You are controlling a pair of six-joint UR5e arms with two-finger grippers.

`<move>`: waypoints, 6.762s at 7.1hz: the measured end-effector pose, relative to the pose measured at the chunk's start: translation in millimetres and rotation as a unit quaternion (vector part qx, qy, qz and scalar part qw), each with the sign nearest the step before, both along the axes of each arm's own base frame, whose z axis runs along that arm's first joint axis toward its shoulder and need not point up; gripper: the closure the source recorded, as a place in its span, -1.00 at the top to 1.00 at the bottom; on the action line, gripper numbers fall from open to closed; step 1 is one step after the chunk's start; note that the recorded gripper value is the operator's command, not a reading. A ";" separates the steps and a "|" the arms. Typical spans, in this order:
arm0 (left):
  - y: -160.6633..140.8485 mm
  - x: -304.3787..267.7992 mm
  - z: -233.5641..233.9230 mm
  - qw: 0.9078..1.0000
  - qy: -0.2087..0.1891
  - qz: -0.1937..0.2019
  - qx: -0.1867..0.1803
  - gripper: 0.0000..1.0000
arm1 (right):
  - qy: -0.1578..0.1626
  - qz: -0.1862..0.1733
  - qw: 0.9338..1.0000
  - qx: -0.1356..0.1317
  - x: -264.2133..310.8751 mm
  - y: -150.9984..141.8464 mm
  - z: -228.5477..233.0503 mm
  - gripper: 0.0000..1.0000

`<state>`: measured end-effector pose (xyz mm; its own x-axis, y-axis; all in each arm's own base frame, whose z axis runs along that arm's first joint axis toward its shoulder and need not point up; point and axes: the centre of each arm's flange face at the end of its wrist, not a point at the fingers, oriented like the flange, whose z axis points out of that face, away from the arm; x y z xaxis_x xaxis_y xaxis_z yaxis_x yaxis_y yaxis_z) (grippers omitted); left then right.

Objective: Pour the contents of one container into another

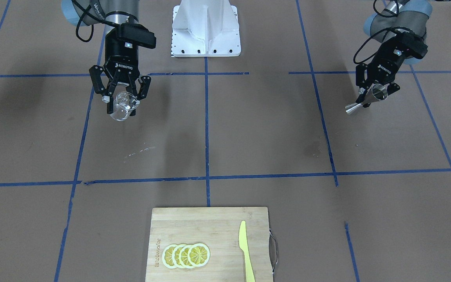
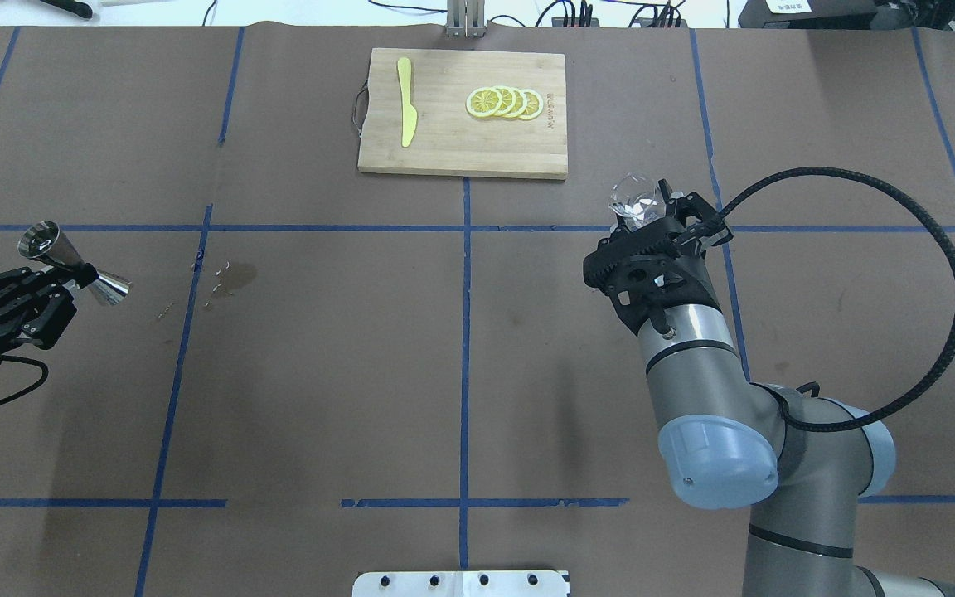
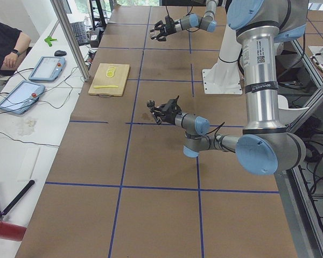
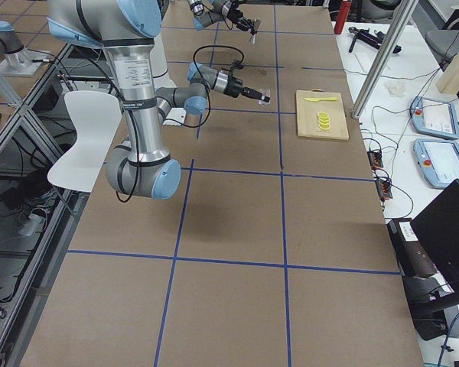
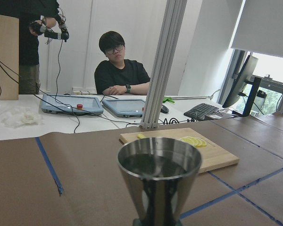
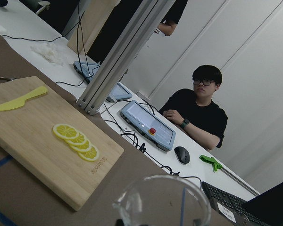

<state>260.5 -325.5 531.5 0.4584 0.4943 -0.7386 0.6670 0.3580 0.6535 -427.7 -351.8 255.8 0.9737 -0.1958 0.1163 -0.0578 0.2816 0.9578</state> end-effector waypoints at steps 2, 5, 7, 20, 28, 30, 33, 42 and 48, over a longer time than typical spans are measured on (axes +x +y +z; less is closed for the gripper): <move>13.3 15.6 10.7 1.000 0.004 -0.022 -0.022 -1.00 | 0.000 0.000 1.000 0.000 -0.1 0.0 0.1 -1.00; 29.7 31.1 23.8 0.997 0.012 -0.051 -0.050 -1.00 | 0.000 0.000 1.000 0.000 0.1 0.0 0.1 -1.00; 37.7 38.0 30.2 0.996 0.003 -0.072 -0.057 -1.00 | 0.000 0.000 1.000 0.000 0.1 0.0 0.1 -1.00; 55.8 109.7 37.5 0.993 -0.062 -0.082 -0.062 -1.00 | 0.003 0.004 1.000 0.001 0.3 -0.4 2.4 -1.00; 60.5 116.1 40.1 0.993 -0.064 -0.079 -0.061 -1.00 | 0.003 0.005 1.000 0.002 0.3 -0.5 2.4 -1.00; 60.2 114.0 40.1 0.991 -0.081 -0.090 -0.051 -1.00 | 0.003 0.005 1.000 0.002 0.3 -0.5 2.4 -1.00; 66.2 117.3 39.9 0.991 -0.089 -0.089 -0.045 -1.00 | 0.004 0.005 1.000 0.001 0.6 -0.4 2.9 -1.00; 72.2 121.1 41.0 0.991 -0.092 -0.085 -0.045 -0.65 | 0.005 0.009 1.000 0.003 1.3 -0.7 2.8 -1.00; 73.8 122.9 40.1 0.991 -0.091 -0.086 -0.045 -0.25 | 0.005 0.009 1.000 0.004 1.3 -0.7 2.8 -1.00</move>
<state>383.5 -251.7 571.6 0.6591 0.3337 -0.6739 0.5975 0.3116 0.7388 -426.4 -352.6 258.6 0.9781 -0.1794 0.1056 -0.0535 0.2739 0.9603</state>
